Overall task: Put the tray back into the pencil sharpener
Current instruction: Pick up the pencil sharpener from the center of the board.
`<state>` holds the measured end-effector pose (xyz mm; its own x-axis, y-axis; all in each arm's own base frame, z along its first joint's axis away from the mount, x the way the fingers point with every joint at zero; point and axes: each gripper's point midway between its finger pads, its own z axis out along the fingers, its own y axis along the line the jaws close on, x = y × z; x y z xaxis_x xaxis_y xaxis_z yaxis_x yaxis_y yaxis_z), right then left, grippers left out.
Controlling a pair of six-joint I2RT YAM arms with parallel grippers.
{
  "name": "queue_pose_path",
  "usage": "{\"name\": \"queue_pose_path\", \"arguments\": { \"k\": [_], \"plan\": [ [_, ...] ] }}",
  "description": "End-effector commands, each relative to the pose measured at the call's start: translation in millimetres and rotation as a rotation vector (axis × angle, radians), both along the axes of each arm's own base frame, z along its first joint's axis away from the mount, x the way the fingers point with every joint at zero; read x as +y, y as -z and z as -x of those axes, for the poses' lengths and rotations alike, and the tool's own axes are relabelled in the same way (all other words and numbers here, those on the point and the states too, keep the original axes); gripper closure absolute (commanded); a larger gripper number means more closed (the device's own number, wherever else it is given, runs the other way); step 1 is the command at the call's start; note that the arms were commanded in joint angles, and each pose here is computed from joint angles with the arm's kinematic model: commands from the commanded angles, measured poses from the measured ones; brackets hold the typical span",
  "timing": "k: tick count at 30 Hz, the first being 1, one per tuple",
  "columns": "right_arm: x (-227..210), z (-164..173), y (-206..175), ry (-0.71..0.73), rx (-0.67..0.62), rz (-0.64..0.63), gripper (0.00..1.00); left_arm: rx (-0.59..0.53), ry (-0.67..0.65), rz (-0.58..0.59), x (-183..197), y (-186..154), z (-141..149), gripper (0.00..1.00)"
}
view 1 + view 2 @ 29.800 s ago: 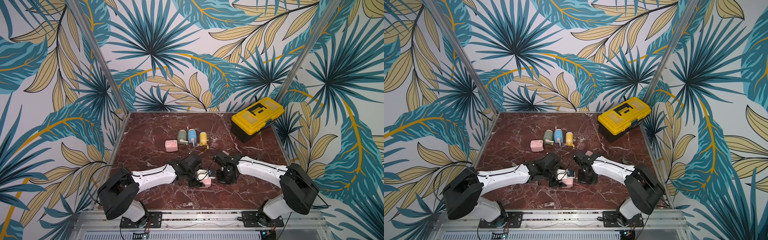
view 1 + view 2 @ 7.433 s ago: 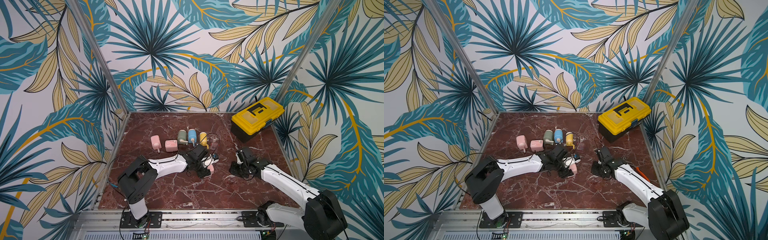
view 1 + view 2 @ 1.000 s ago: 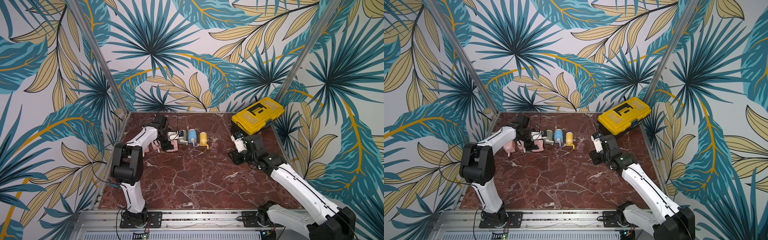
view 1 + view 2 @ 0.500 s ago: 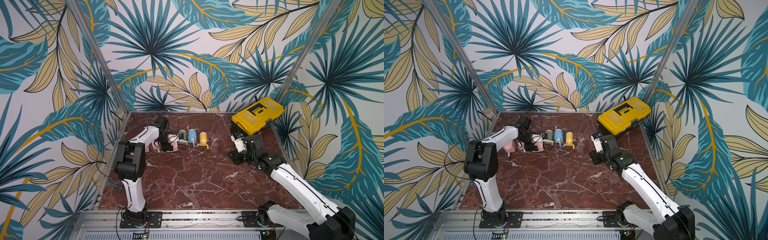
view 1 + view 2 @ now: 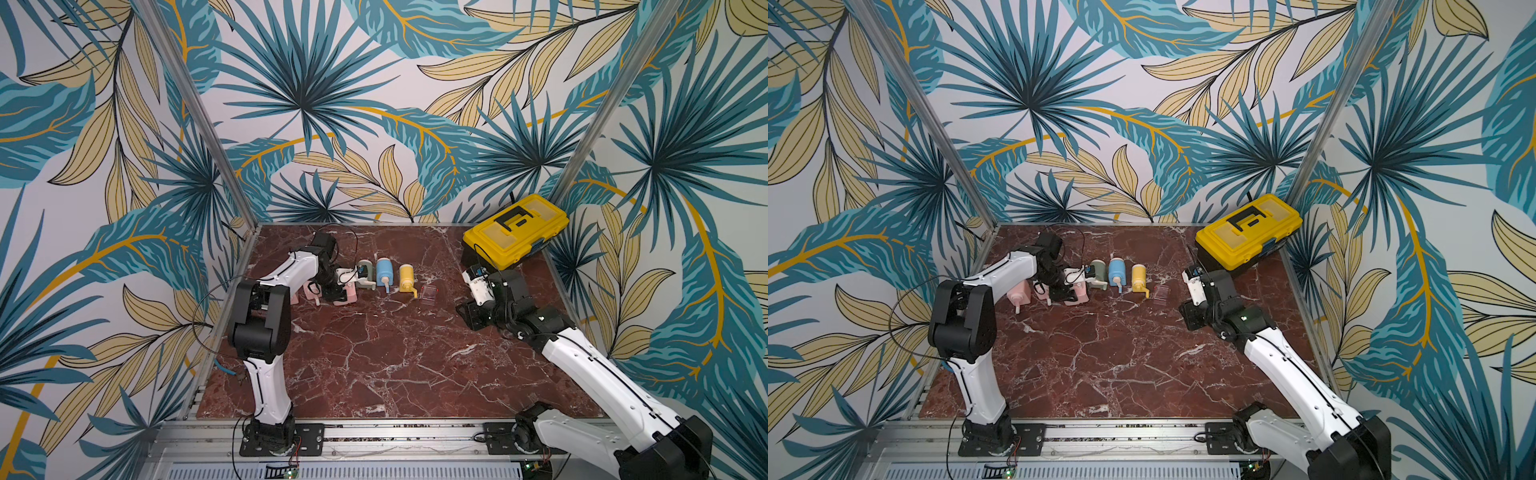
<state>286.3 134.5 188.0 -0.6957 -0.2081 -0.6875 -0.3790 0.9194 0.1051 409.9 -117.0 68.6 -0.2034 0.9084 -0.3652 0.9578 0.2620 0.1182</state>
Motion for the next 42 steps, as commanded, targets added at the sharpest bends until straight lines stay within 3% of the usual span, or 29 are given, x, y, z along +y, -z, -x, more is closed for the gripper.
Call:
{"name": "queue_pose_path", "arguments": {
  "k": [1, 6, 11, 15, 19, 25, 30, 37, 42],
  "plan": [
    [1, 5, -2, 0.0, 0.0, -0.023, 0.58, -0.035, -0.063, 0.091, -12, -49, 7, 0.67],
    [6, 5, -16, -0.004, -0.033, -0.073, 0.58, -0.006, -0.168, 0.258, -28, -99, 34, 0.77],
    [13, 8, -29, -0.038, -0.062, -0.116, 0.58, 0.109, -0.259, 0.498, -54, -145, 68, 1.0],
    [22, 14, -43, -0.091, -0.074, -0.16, 0.58, 0.283, -0.308, 0.688, -77, -173, 96, 1.0],
    [39, 24, -66, -0.166, -0.067, -0.261, 0.58, 0.444, -0.235, 0.826, -102, -196, 138, 1.0],
    [71, 42, -103, -0.245, -0.016, -0.455, 0.56, 0.644, -0.086, 0.908, -133, -211, 195, 1.0],
    [88, 57, -124, -0.249, 0.046, -0.601, 0.5, 0.739, 0.0, 0.914, -149, -212, 219, 1.0],
    [107, 81, -132, -0.283, 0.142, -0.695, 0.34, 0.786, 0.052, 0.939, -158, -217, 222, 1.0],
    [114, 85, -126, -0.265, 0.178, -0.729, 0.32, 0.813, 0.025, 0.914, -163, -210, 218, 1.0]
  ]
}}
